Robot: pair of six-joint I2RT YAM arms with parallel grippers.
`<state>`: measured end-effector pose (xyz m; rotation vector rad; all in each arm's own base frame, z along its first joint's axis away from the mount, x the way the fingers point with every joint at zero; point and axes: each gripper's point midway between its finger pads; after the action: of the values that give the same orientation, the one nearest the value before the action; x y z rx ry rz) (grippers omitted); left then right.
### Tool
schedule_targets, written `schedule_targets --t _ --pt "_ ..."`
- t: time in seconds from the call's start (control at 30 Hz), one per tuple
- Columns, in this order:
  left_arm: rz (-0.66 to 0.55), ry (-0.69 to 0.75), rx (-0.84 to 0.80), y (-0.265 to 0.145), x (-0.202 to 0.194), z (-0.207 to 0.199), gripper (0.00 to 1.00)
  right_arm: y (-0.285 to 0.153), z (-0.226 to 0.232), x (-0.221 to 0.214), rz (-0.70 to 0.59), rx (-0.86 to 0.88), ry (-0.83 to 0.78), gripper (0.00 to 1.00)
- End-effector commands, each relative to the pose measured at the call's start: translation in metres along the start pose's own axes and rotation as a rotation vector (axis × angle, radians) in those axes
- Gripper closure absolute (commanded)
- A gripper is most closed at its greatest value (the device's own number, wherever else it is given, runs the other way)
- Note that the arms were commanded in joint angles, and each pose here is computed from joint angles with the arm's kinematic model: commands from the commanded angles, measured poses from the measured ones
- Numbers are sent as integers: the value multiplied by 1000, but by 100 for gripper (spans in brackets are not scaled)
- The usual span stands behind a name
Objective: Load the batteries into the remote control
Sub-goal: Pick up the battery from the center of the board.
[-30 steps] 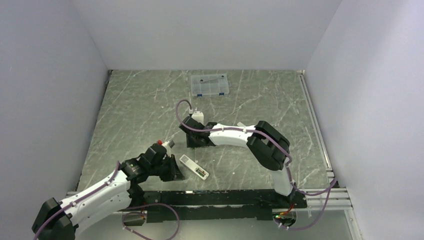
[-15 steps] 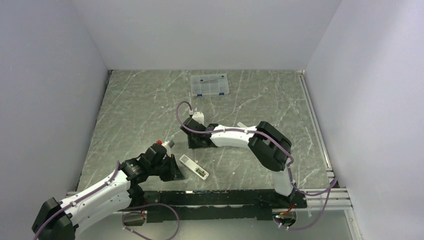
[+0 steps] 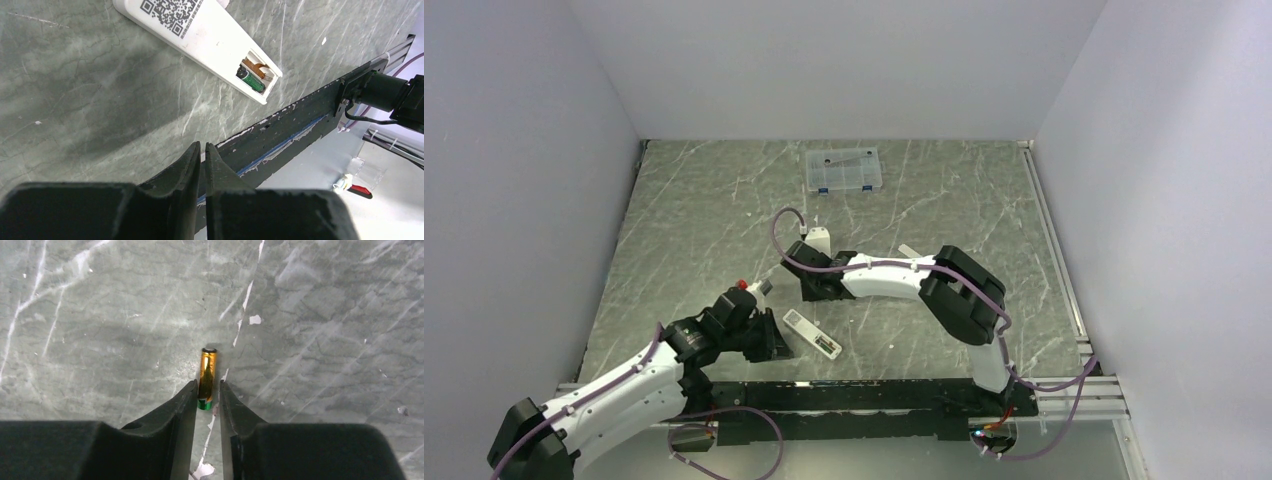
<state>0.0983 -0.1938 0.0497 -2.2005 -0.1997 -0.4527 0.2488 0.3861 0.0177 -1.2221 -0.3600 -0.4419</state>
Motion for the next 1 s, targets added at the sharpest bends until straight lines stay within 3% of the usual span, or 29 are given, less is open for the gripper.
schedule_targets --t 0.0,0.23,0.37,0.97 --pt "-22 -2 -15 0 4 -4 86 4 -46 -37 115 -168 -83 77" --pt "-23 -6 -15 0 4 -3 86 1 -41 -39 111 -158 -102 84" --pt "-20 -13 -15 0 3 -3 86 -2 -38 -38 104 -141 -108 100" --pt "-31 -4 23 0 11 -1 86 -62 -19 -11 38 72 -213 100"
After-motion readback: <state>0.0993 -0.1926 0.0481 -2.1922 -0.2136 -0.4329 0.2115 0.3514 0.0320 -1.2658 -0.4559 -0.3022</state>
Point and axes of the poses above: each gripper's point midway between its finger pads, its own y axis out along the fingers, its own z axis along the line the jaws close on, x = y × z, and after that the axes turned 14 degrees about y, right-handed
